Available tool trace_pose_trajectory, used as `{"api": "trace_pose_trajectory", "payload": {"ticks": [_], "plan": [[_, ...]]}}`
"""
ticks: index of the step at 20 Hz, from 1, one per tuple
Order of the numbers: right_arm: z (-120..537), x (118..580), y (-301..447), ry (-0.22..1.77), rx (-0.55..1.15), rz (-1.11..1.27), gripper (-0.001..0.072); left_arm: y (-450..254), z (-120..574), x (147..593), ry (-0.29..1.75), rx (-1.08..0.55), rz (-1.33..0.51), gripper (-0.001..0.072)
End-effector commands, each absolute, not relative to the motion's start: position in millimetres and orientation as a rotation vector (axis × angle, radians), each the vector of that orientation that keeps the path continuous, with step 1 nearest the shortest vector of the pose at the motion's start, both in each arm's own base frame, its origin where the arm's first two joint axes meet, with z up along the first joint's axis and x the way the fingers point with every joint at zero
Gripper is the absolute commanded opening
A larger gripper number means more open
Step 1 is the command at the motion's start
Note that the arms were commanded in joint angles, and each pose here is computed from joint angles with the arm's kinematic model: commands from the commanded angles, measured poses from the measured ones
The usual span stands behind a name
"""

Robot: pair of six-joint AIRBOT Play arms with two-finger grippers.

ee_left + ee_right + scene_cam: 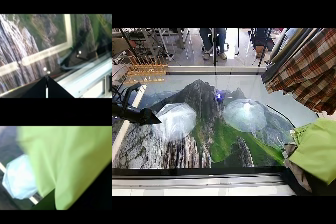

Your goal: Fold the clothes and pants, and hang the long-sleeved shirts on hangers.

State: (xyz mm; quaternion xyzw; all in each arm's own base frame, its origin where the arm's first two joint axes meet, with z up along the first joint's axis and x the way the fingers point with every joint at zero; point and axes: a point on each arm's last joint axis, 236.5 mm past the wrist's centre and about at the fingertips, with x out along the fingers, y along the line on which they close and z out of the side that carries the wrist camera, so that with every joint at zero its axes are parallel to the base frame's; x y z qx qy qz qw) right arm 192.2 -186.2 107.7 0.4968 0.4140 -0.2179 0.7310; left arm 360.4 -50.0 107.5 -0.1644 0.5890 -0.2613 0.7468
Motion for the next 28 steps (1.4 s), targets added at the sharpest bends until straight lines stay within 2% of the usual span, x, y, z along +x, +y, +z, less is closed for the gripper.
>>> {"api": "trace_pose_trajectory", "payload": {"ticks": [1,3,4,5,6,7,10,12,13,14,15,16,19,20,21,22,23,24,25,26,28], "plan": [[4.2,71.1,-166.7,1.184,1.291,-0.854,0.0012,-46.8,108.9,374.0,1.233,-0.349,-0.548,0.0013],[-17.4,29.6,-175.5,1.297,1.233,-1.034,0.0012,-46.7,108.9,374.1,1.233,-0.349,-0.548,0.0013],[-15.5,20.3,-190.3,1.286,1.177,-1.098,0.0015,-46.8,109.0,374.1,1.233,-0.349,-0.548,0.0014],[-8.3,20.2,-207.2,1.24,1.126,-1.133,0.0064,-46.8,109.0,374.1,1.233,-0.349,-0.548,0.0013],[5.2,27.2,-222.5,1.176,1.091,-1.141,0.0408,-46.8,109.0,374.1,1.233,-0.349,-0.548,0.0014],[22.4,37.5,-237.1,1.114,1.044,-1.123,0.072,-46.8,109.0,374.1,1.233,-0.349,-0.548,0.0013],[112.2,90.1,-279.7,0.822,0.896,-1.021,0.0701,-47.1,109.2,374.2,1.232,-0.35,-0.549,0.0013],[211.3,157.0,-298.9,0.443,0.833,-0.857,0.0696,-47.1,109.5,375.2,1.228,-0.351,-0.548,0.0013],[262.2,189.0,-299.8,0.252,0.815,-0.75,0.0673,-46.4,109.7,377.5,1.219,-0.351,-0.542,0.0013],[301.6,217.9,-292.0,0.12,0.792,-0.637,0.0612,-45.1,109.7,380.7,1.208,-0.35,-0.533,0.0013],[316.0,244.2,-274.3,0.098,0.753,-0.53,0.0559,-40.4,108.5,386.4,1.193,-0.346,-0.502,0.0012],[306.8,269.6,-247.4,0.184,0.683,-0.426,0.0529,-26.2,102.4,395.7,1.186,-0.341,-0.403,0.0011],[219.2,320.9,-155.9,0.588,0.513,-0.159,0.0506,49.0,98.8,420.3,1.1,-0.18,0.003,0.0012],[187.7,333.5,-125.5,0.69,0.472,-0.085,0.0473,56.9,111.5,429.4,1.031,-0.135,0.037,0.0013],[163.3,345.1,-100.9,0.752,0.427,-0.031,0.0383,56.5,124.4,437.2,0.969,-0.126,0.038,0.0013],[142.7,357.2,-81.0,0.788,0.352,0.009,0.0174,56.2,134.7,444.2,0.916,-0.125,0.039,0.0013],[134.6,373.7,-71.6,0.771,0.236,0.025,0.0029,56.3,140.6,448.8,0.885,-0.126,0.04,0.0013],[140.7,393.4,-70.5,0.707,0.114,0.02,0.0036,57.1,142.1,451.1,0.873,-0.124,0.042,0.0013],[162.1,417.5,-72.3,0.582,-0.002,-0.001,0.0081,57.5,141.5,451.4,0.874,-0.124,0.043,0.0013],[189.9,436.3,-73.1,0.446,-0.057,-0.029,0.0172,57.4,141.4,451.5,0.874,-0.125,0.042,0.0013],[245.8,455.7,-73.0,0.204,-0.086,-0.087,0.0187,57.4,141.4,451.5,0.874,-0.125,0.042,0.0014]]}}
